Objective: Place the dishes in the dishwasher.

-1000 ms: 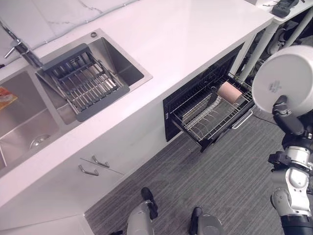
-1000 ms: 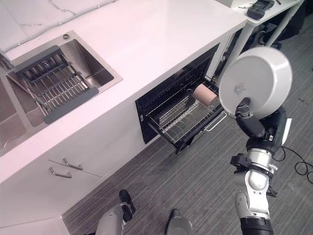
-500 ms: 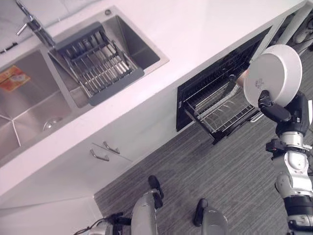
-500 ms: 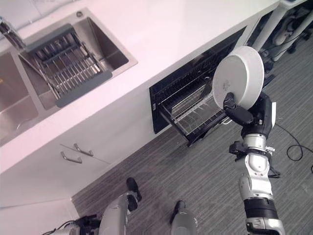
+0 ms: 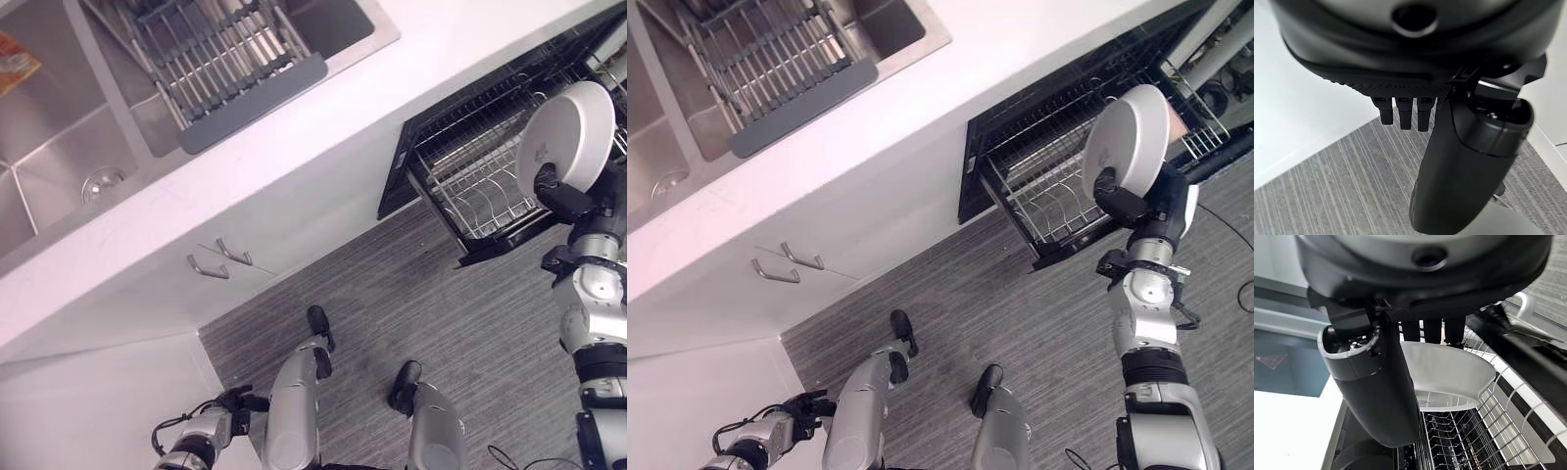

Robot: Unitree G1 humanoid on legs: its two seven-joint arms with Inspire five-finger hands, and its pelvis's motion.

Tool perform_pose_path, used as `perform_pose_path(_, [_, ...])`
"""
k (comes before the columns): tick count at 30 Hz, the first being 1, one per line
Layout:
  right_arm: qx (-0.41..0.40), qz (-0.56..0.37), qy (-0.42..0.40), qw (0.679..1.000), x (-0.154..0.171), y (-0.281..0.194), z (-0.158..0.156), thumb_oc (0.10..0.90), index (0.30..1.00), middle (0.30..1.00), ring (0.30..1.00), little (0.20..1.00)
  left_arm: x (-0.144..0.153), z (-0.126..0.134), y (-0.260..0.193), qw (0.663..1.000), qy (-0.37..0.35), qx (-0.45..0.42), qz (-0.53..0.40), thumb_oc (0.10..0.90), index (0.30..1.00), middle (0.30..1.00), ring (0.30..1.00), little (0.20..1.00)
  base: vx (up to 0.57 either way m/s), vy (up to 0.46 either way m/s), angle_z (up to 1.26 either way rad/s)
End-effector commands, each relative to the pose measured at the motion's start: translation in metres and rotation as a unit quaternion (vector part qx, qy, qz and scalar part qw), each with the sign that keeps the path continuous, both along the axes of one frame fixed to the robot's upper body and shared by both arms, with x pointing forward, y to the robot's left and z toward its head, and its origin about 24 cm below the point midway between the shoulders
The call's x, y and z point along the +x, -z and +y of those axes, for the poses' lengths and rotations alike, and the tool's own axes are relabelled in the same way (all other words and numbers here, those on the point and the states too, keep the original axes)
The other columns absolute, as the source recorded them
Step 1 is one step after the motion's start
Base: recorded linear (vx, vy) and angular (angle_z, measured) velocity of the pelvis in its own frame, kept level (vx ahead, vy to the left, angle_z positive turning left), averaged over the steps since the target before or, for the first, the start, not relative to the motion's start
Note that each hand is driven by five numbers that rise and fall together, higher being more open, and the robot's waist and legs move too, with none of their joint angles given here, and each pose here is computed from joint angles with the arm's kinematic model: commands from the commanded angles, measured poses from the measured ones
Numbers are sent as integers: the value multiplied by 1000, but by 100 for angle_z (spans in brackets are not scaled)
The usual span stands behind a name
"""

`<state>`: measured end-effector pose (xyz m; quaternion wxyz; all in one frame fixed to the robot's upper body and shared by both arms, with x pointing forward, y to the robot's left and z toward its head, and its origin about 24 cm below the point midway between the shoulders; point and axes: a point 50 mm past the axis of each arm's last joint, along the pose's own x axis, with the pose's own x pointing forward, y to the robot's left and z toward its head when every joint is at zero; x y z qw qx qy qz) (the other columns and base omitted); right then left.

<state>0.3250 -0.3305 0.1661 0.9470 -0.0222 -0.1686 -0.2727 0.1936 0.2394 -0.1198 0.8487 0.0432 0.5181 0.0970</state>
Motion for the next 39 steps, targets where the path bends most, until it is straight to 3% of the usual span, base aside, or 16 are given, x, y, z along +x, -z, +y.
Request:
perform_pose_path(1, [-79,-162,37,983,-18,-92,-14,400,300,300,300,300,-23,17,6,999,-13,30,39,800,900,900,900,900,-3,-18,5])
perform_pose_path(8, [-156,-114,111,975,-10,-119,-18,400,300,300,300,300,-23,19,5,998,-5,40,38,800,900,900,900,900,4,-7,2])
perform_pose_path(10, [-201,-97,174,959,-11,-127,-22,400,300,300,300,300,-21,20,4,998,-1,47,32,800,900,900,900,900,-9,-52,7])
perform_pose_path(14, [-269,-11,199,942,-2,-134,-24,400,300,300,300,300,-17,28,-1,998,-2,62,27,800,900,900,900,900,-3,-99,11])
perform_pose_path(20, [-298,93,212,926,4,-126,-37,400,300,300,300,300,-15,39,-6,996,-4,89,22,800,900,900,900,900,13,-115,6])
perform_pose_path(28, [-373,214,223,875,13,-125,-46,400,300,300,300,300,-13,53,-13,993,-13,119,15,800,900,900,900,900,24,-95,2])
perform_pose_path(37, [-364,214,400,813,6,-135,-48,400,300,300,300,300,-8,53,-17,987,-15,154,35,800,900,900,900,900,-3,-59,5])
perform_pose_path(38, [-358,188,495,769,-4,-143,-53,400,300,300,300,300,-2,54,-20,987,-15,156,28,800,900,900,900,900,-59,-77,5])
perform_pose_path(39, [-358,188,501,765,-4,-145,-53,400,300,300,300,300,-1,54,-21,987,-16,156,27,800,900,900,900,900,-100,-45,10])
